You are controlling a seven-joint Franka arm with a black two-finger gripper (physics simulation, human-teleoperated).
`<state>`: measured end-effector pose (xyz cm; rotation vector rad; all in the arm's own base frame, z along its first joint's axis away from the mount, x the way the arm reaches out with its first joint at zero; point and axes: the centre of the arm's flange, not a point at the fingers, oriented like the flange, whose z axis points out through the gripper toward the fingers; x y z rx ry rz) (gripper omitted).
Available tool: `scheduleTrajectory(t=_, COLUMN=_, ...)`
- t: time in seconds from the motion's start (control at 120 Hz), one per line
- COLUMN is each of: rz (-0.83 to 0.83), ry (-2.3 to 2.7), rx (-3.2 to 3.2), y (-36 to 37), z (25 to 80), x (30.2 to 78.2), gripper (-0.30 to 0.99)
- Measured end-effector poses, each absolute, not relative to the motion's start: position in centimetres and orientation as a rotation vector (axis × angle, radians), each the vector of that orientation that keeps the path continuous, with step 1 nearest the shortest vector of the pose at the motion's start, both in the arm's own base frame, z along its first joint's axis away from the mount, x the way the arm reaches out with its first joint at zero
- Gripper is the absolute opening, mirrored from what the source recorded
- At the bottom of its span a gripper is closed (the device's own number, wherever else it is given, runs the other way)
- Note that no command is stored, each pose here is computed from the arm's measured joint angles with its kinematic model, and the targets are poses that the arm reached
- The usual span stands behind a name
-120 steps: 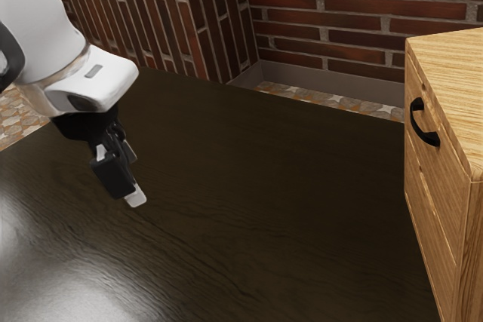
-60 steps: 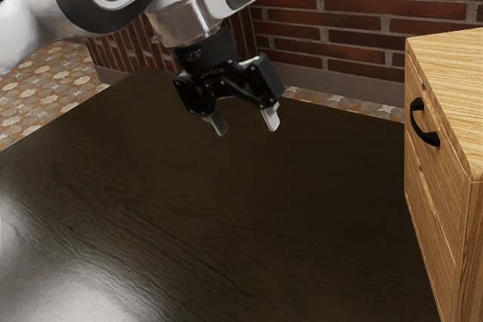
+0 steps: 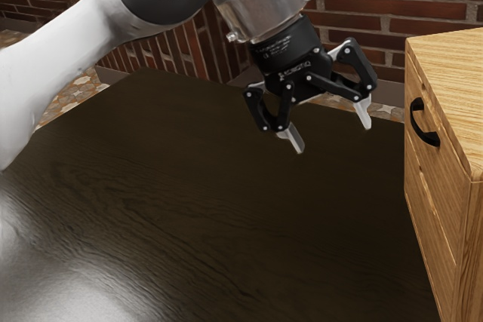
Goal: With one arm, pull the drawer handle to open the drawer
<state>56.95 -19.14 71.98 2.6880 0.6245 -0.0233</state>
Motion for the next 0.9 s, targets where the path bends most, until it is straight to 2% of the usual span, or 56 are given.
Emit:
scheduleTrajectory(t=0.275, rz=-0.016, ry=0.747, rx=2.641, y=-20.1, z=71.5, x=58.5, gripper=0.67)
scheduleTrajectory(t=0.658, rz=0.244, ry=0.813, rx=2.507, y=-20.4, z=71.2, x=55.9, gripper=0.66)
scheduleTrajectory(t=0.767, rz=0.245, ry=0.803, rx=2.429, y=-20.7, z=71.7, x=55.9, gripper=0.67)
scheduleTrajectory(t=0.9, rz=0.190, ry=0.802, rx=2.407, y=-21.7, z=69.6, x=55.3, gripper=0.66)
